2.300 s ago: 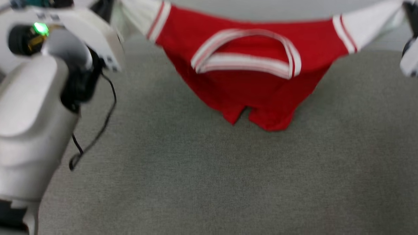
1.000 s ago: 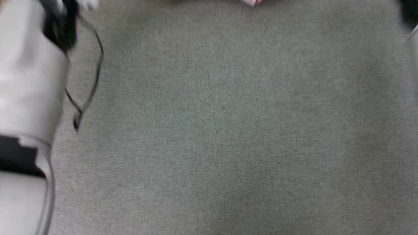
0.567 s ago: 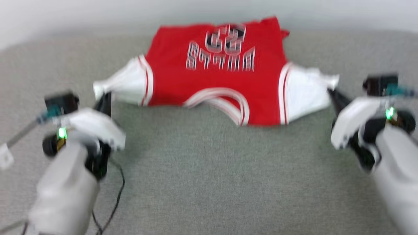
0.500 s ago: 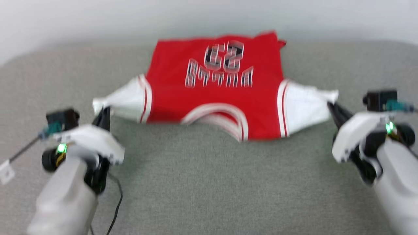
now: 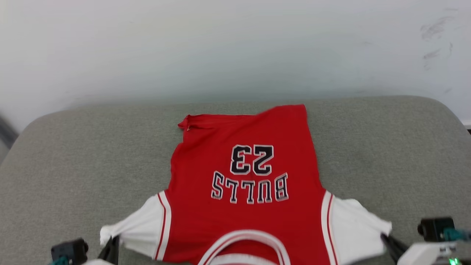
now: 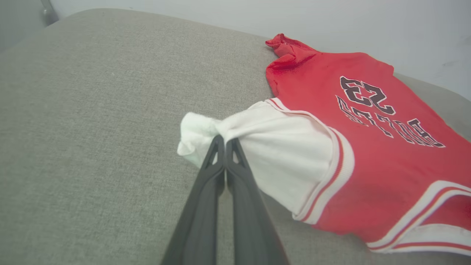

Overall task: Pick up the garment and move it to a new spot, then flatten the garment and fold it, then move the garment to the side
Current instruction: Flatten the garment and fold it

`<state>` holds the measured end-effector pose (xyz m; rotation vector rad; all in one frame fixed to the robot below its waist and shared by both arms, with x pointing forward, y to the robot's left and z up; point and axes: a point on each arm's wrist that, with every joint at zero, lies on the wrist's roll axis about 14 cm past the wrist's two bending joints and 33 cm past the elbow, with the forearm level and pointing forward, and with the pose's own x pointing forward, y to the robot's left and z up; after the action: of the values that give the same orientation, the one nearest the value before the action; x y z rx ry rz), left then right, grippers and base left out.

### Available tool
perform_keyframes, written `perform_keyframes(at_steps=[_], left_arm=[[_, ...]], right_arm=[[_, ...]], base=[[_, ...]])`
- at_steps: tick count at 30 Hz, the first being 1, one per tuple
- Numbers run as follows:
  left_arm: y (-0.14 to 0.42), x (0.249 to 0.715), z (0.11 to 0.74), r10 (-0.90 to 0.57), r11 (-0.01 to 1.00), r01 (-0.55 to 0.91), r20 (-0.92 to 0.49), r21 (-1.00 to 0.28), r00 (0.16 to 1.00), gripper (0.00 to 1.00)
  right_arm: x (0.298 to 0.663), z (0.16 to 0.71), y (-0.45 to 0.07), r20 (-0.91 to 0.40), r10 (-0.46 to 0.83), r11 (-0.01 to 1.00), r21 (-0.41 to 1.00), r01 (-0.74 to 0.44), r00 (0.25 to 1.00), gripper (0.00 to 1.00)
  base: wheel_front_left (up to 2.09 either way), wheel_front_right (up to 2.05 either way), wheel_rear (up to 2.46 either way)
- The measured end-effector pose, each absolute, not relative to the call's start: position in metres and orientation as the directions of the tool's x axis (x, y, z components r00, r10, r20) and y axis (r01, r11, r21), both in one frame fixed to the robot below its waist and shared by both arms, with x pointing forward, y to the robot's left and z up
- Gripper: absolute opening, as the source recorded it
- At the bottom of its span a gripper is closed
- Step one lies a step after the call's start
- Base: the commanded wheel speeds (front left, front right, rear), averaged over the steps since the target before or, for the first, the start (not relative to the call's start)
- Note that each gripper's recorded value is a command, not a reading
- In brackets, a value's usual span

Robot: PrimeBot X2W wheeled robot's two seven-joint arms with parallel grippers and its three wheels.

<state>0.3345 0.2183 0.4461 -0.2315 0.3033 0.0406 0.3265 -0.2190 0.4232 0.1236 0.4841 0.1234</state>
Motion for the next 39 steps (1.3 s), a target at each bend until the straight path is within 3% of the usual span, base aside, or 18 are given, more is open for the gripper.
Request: perform_keyframes(at_steps=[7, 10, 17, 18, 23, 27, 28, 29, 39], left_arm=[[0.210, 0.289, 0.438, 0.014, 0.966, -0.112, -0.389, -0.232, 0.921, 0.00], [0.205, 0.287, 0.442, 0.005, 0.966, -0.102, -0.381, -0.236, 0.925, 0.00], [0.198, 0.298, 0.461, -0.011, 0.969, -0.065, -0.308, -0.237, 0.951, 0.00], [0.198, 0.298, 0.461, -0.011, 0.969, -0.065, -0.308, -0.237, 0.951, 0.00], [0.190, 0.314, 0.484, -0.028, 0.974, -0.025, -0.231, -0.225, 0.973, 0.00], [0.182, 0.331, 0.494, -0.041, 0.971, -0.005, -0.186, -0.240, 0.982, 0.00], [0.183, 0.343, 0.496, -0.030, 0.970, -0.012, -0.166, -0.244, 0.986, 0.00], [0.184, 0.347, 0.496, -0.026, 0.970, -0.013, -0.160, -0.242, 0.987, 0.00], [0.203, 0.372, 0.470, 0.044, 0.970, -0.088, -0.195, -0.226, 0.980, 0.00]], right_arm=[[0.267, 0.394, -0.207, -0.602, 0.137, 0.983, 0.183, -0.031, 0.787, 0.00], [0.263, 0.397, -0.203, -0.609, 0.136, 0.982, 0.189, -0.024, 0.781, 1.00], [0.329, 0.469, -0.215, -0.345, 0.074, 0.983, 0.186, -0.010, 0.936, 1.00], [0.329, 0.469, -0.215, -0.345, 0.074, 0.983, 0.186, -0.010, 0.936, 1.00], [0.402, 0.506, -0.223, -0.230, 0.049, 0.980, 0.199, -0.002, 0.972, 1.00], [0.473, 0.507, -0.219, -0.298, 0.083, 0.981, 0.191, -0.025, 0.951, 1.00], [0.513, 0.499, -0.216, -0.391, 0.101, 0.985, 0.169, -0.037, 0.915, 1.00], [0.526, 0.497, -0.213, -0.421, 0.110, 0.985, 0.167, -0.043, 0.901, 1.00], [0.611, 0.442, -0.162, -0.701, 0.176, 0.984, 0.137, -0.112, 0.691, 1.00]], base=[[0.00, 0.00, 0.00], [0.00, 0.00, 0.00], [0.00, 0.00, 0.00], [0.00, 0.00, 0.00], [0.00, 0.00, 0.00], [0.00, 0.00, 0.00], [0.00, 0.00, 0.00], [0.00, 0.00, 0.00], [0.00, 0.00, 0.00]])
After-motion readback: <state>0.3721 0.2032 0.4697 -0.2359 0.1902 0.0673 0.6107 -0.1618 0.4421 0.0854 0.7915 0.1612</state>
